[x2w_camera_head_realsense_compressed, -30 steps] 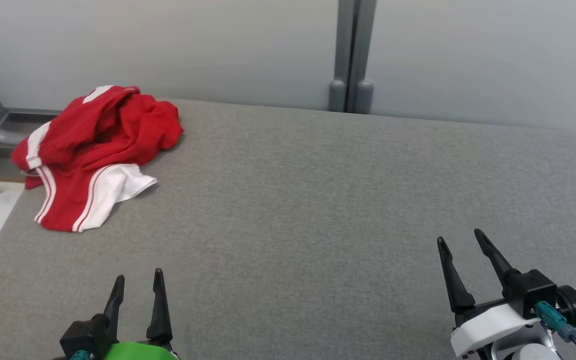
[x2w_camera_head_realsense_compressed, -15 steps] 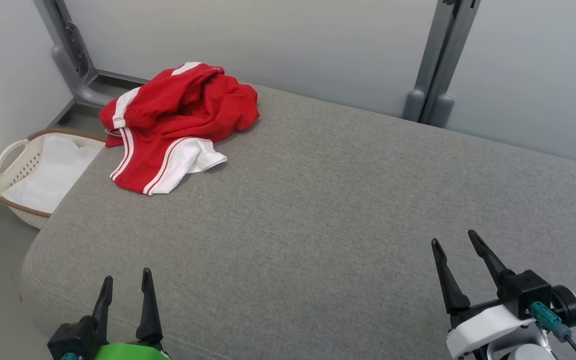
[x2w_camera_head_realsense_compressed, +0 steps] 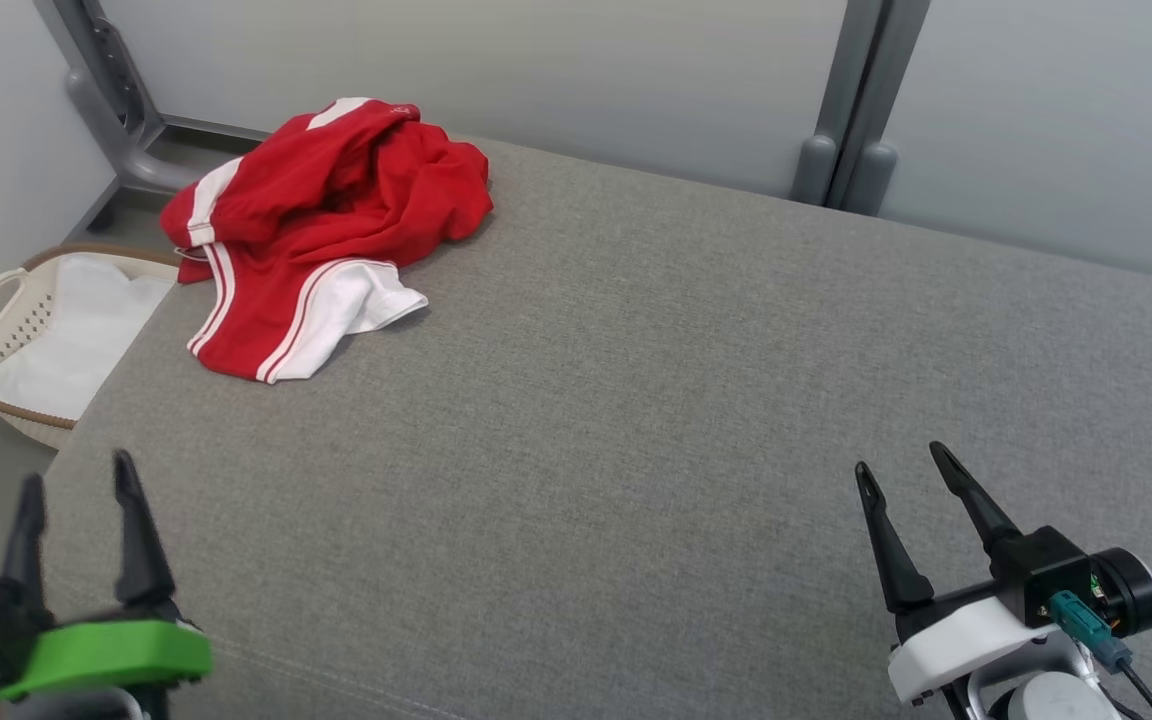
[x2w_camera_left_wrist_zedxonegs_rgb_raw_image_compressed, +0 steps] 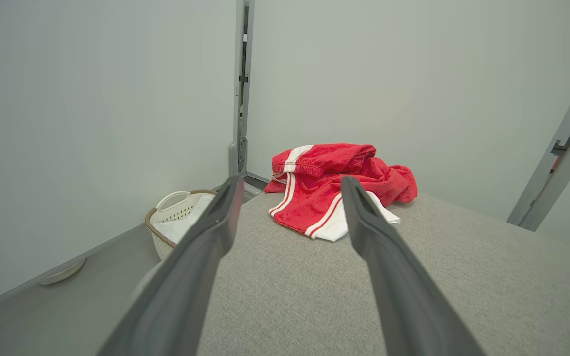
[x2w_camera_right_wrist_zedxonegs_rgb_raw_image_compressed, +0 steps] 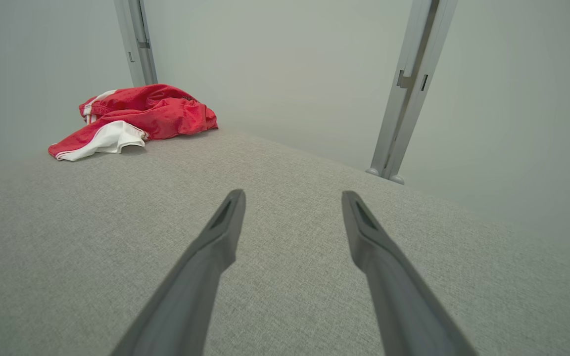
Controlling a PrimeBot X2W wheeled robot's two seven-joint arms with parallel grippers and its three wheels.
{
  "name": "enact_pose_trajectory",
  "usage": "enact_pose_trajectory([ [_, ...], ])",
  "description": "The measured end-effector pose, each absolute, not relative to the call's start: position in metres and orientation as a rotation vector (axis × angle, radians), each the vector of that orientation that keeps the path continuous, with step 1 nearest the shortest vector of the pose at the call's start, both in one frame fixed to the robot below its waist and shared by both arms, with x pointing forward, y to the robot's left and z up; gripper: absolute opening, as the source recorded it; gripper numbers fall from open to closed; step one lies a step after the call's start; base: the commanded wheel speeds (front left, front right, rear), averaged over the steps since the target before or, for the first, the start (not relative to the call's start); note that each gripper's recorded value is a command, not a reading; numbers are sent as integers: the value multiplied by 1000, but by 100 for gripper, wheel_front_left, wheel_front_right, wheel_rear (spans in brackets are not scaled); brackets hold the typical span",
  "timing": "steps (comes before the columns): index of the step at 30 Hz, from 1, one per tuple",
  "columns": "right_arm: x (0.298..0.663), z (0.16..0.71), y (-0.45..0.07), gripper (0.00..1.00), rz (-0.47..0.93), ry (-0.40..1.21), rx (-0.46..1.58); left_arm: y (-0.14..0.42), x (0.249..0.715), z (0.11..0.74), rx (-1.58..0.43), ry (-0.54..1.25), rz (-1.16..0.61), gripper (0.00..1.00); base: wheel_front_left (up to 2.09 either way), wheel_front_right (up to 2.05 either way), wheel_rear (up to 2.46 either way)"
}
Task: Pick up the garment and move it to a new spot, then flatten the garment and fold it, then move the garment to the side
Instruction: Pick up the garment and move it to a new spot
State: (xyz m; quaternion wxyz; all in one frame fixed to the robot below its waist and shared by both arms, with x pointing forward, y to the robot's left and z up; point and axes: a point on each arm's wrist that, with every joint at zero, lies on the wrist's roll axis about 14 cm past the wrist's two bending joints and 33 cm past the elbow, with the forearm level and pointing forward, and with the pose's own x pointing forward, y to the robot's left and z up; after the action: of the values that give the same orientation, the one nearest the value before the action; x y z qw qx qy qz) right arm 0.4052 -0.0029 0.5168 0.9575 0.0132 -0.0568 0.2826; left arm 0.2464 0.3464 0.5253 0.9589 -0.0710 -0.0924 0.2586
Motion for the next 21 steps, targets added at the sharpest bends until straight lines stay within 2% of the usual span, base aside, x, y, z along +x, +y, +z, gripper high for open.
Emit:
enact_pose_trajectory([
  [7, 417, 513, -9, 100, 555, -123, -5, 384, 290, 594, 48, -312, 476, 100, 0, 0, 0],
  [12, 430, 507, -12, 100, 542, -122, -20, 404, 336, 612, 98, -294, 448, 100, 0, 0, 0],
  [21, 455, 479, -17, 100, 526, -89, -55, 407, 416, 543, -2, -55, 413, 100, 0, 0, 0],
])
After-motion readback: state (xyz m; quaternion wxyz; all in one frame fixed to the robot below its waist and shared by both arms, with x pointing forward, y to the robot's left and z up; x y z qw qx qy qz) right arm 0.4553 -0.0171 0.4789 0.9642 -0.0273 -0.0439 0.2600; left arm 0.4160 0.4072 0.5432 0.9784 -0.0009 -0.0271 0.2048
